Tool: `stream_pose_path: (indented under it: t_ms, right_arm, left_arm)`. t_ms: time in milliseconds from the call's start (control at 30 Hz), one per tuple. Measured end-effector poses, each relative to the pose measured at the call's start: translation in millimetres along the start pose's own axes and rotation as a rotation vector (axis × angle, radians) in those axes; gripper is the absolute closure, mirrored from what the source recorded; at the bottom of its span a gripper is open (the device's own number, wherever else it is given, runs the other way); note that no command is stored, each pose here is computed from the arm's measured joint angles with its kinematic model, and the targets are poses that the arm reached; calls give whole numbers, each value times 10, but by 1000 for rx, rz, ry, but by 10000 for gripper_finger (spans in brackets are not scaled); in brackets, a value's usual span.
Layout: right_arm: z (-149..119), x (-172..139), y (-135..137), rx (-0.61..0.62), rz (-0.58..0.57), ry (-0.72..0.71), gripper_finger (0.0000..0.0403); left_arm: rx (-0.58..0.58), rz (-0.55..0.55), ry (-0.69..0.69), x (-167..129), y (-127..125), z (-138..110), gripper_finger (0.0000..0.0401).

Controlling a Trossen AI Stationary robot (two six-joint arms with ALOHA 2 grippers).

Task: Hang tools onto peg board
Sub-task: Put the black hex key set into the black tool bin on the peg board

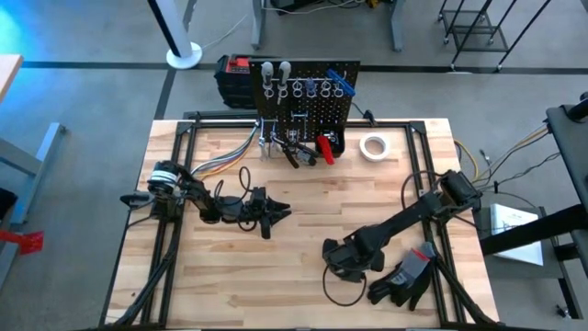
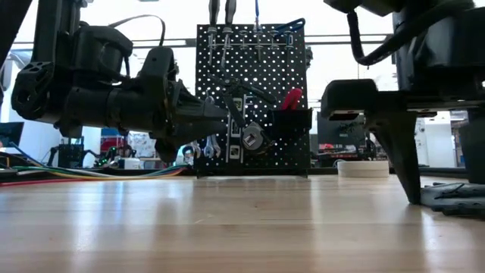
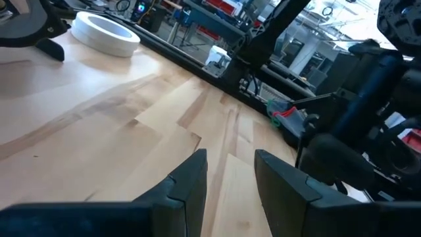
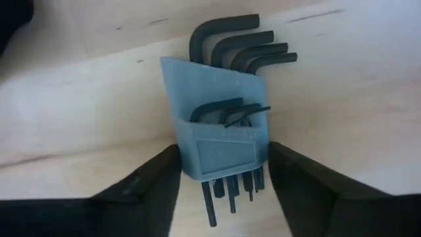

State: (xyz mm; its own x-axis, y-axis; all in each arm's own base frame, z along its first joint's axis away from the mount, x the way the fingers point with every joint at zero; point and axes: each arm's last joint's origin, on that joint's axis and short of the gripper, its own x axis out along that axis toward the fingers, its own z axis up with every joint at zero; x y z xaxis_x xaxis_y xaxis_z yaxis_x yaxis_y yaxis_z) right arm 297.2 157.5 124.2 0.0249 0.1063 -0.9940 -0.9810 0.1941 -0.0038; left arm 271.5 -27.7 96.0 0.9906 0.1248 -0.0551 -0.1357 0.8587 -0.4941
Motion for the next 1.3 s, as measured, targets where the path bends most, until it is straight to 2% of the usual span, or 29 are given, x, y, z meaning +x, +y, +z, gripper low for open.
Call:
stream_pose_path:
  t_ms: [167, 233, 467, 733, 1000, 1167, 1300]
  right_arm:
    - [0, -81, -92, 100, 19, -97, 273]
    - [-27, -86, -78, 114, 42, -93, 318]
    - [-57, -90, -50, 140, 61, -72, 396]
    - [-75, -276, -34, 244, 3, -73, 402]
    - [-124, -741, 50, 345, -156, -95, 402]
    - [-295, -1091, 132, 488, -289, -62, 402]
    - [-556, -1411, 211, 628, -423, -11, 402]
  left_arm:
    - [18, 3, 3, 0, 3, -4, 285]
    - [19, 4, 2, 0, 3, -3, 285]
    - [18, 11, 2, 3, 0, -7, 285]
    - [20, 20, 0, 3, 3, -8, 285]
    - [20, 25, -3, 3, 5, -7, 285]
    - [22, 25, -3, 3, 5, -8, 285]
    - [29, 25, -4, 2, 4, -7, 285]
